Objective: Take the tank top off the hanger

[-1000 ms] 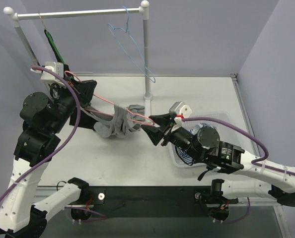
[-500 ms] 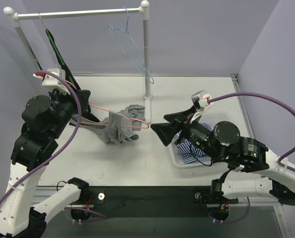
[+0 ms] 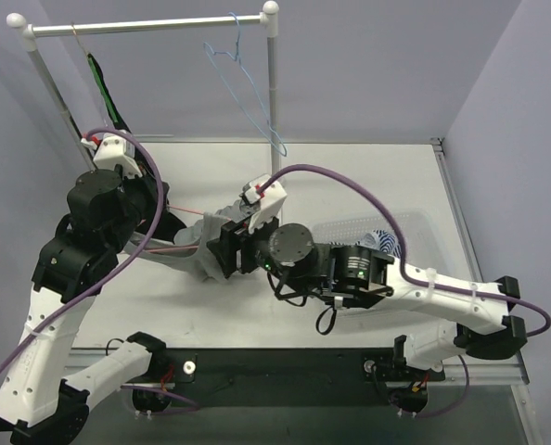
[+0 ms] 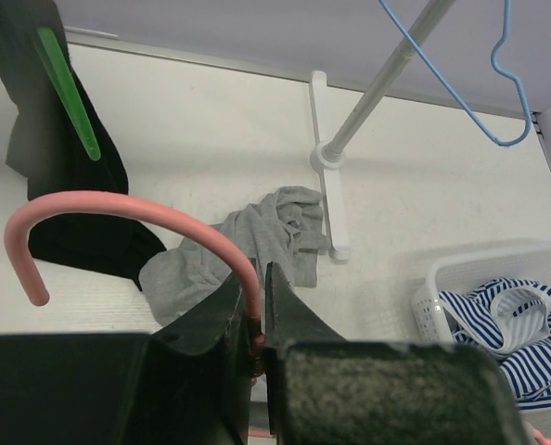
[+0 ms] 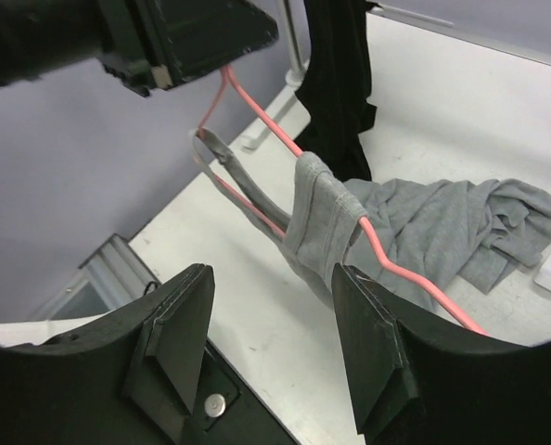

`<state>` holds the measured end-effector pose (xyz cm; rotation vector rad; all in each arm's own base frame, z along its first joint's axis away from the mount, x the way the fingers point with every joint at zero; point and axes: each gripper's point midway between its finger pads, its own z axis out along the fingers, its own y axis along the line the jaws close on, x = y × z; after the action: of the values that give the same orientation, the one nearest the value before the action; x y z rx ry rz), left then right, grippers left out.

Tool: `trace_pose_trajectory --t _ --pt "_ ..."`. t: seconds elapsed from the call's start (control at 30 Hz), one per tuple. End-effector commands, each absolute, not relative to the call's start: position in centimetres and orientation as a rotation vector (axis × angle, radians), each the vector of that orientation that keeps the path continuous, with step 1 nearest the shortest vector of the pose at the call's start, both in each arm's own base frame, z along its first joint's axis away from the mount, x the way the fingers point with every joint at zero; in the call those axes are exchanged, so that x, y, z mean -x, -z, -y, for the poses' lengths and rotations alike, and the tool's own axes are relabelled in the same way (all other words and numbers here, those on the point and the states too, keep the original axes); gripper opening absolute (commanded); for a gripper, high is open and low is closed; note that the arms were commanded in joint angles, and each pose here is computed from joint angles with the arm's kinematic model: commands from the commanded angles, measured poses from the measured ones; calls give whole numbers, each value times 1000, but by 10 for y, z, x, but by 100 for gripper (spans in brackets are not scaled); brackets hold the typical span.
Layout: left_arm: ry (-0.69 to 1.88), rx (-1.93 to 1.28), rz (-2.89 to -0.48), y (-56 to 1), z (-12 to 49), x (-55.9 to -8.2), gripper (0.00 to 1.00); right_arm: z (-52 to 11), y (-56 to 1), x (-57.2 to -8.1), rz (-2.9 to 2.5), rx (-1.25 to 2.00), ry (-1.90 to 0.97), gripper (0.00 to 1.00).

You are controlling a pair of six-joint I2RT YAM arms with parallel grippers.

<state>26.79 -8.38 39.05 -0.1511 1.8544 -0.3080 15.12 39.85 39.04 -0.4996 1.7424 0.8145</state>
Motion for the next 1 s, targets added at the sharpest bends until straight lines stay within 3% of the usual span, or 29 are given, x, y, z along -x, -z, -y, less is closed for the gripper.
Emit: trace_pose_trajectory --t 0.0,0.43,0.5,0.53,0.6,0.63,0.97 --pt "340 239 -1766 -422 75 -263 0 -398 -419 -168 -1689 354 -787 54" --pt "391 270 -1733 -430 74 -251 0 -417 -396 -197 -1688 309 -566 51" --pt "386 272 -1738 -427 73 -250 0 -418 -396 -199 -1678 313 -548 42" --pt "383 273 -1732 -427 71 -249 0 -418 -398 -201 -1670 303 -545 28" --pt "377 269 -1736 -423 71 -248 0 -414 -401 -204 -1660 296 -530 15" --pt "373 268 -1733 -423 69 -247 0 -413 -404 -204 -1651 290 -531 2" --pt "265 239 -1752 -407 56 -245 0 -369 -436 -196 -1568 249 -610 0"
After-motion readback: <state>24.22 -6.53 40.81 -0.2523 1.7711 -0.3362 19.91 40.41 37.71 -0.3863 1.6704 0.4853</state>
